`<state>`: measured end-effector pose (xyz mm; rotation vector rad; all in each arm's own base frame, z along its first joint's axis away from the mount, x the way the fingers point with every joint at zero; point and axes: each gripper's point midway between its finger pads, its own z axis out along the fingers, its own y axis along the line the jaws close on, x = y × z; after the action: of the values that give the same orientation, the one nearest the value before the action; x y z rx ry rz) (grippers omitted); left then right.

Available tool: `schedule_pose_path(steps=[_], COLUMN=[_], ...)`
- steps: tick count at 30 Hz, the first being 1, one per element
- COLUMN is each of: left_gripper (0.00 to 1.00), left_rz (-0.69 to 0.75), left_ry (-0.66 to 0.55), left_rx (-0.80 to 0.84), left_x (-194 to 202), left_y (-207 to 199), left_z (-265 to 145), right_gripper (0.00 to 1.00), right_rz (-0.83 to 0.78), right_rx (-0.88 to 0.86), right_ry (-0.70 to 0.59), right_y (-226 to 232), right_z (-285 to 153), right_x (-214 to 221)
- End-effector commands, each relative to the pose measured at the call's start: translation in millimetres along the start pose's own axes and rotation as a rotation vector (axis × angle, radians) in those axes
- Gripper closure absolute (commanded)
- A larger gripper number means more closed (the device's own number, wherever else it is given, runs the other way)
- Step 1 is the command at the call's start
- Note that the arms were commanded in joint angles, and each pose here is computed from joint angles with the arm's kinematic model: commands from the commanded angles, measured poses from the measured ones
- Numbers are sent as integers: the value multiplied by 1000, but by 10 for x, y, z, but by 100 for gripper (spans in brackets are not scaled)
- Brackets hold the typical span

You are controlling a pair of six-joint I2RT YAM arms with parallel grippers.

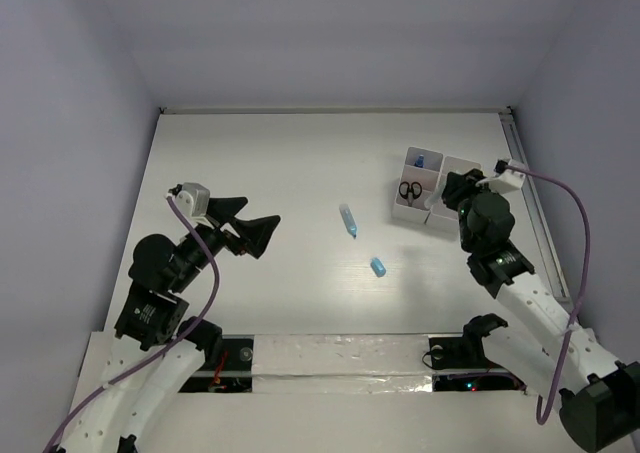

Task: Sort the stationery into containers
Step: Place the pen in the storage box, then move the pen cap to the center of the board.

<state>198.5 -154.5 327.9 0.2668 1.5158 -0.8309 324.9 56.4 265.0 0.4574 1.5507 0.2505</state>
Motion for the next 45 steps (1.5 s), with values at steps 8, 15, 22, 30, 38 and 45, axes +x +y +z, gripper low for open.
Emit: schedule_pose_path(steps=[8,15,22,30,38,45], left_gripper=[1,1,1,1,1,1], left_rz=[65,74,71,66,63,48], left_ry=[-22,-39,-32,-25,-13,24], left_rx=[-54,-52,-55,-56,-64,-72], left_x=[-4,-38,-21,-1,25,110], left_y=[49,29,34,41,63,99], left_z=[-103,-144,-132,-112,-79,0], right_gripper=[100,100,100,89,36,29], right_rz=[-122,-110,-97,-81,-87,-94], right_rx=[365,371,370,348,283,47], right_ry=[-96,-53,-2,53,68,138], right_y=[-879,-936,-1001,-1017,-800,-261], right_z=[267,441,468,471,483,421], right_x=[-125,74,340,570,361,143])
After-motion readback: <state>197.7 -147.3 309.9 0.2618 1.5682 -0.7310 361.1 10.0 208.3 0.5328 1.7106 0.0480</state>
